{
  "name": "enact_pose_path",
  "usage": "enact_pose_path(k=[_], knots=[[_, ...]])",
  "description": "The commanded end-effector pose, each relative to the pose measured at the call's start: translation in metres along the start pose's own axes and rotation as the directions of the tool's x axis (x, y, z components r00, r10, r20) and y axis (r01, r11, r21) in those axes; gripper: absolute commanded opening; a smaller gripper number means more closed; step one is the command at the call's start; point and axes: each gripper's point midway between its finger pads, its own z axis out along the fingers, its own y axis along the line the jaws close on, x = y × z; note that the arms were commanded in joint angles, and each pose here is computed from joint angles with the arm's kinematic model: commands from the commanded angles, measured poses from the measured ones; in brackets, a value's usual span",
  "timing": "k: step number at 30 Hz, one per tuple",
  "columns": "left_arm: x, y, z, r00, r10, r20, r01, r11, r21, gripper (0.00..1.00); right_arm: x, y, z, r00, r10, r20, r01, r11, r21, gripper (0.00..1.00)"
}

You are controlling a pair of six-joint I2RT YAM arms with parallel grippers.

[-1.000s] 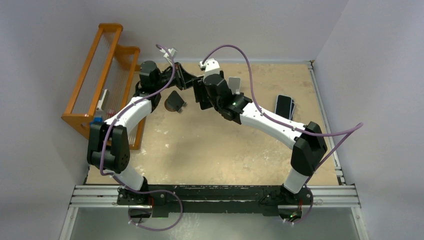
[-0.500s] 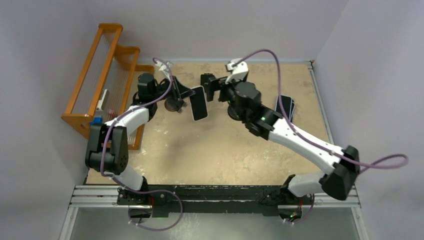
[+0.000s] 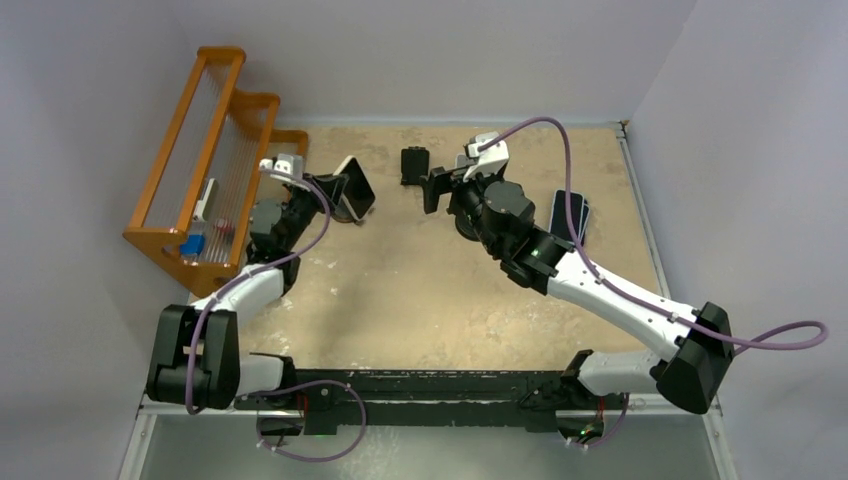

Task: Place the phone on the phone stand

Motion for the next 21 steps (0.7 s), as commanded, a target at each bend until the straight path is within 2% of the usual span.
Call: enact_pose_path(k=[1, 5, 11, 21], knots=[[-0.077, -0.005, -0.005, 0.94, 0.195, 0.281, -0.193, 0.981, -0.037, 0.0, -0.014, 0.004, 0.001, 0.998, 0.009, 0.056, -0.008, 1.0, -0.014, 0.99], [-0.073, 0.013, -0.012, 0.932, 0.188, 0.311, -0.181, 0.982, -0.051, 0.0, -0.008, 0.006, 0.004, 0.999, -0.002, 0.044, 0.003, 1.0, -0.02, 0.99], [-0.063, 0.029, -0.014, 0.939, 0.108, 0.328, -0.12, 0.993, 0.018, 0.0, -0.001, 0.007, 0.01, 0.999, -0.014, 0.033, 0.015, 1.0, -0.023, 0.99], [-0.042, 0.044, -0.001, 0.964, 0.002, 0.267, -0.044, 0.987, 0.152, 0.0, 0.01, 0.009, 0.016, 0.999, -0.032, 0.013, 0.032, 0.999, -0.026, 0.99]])
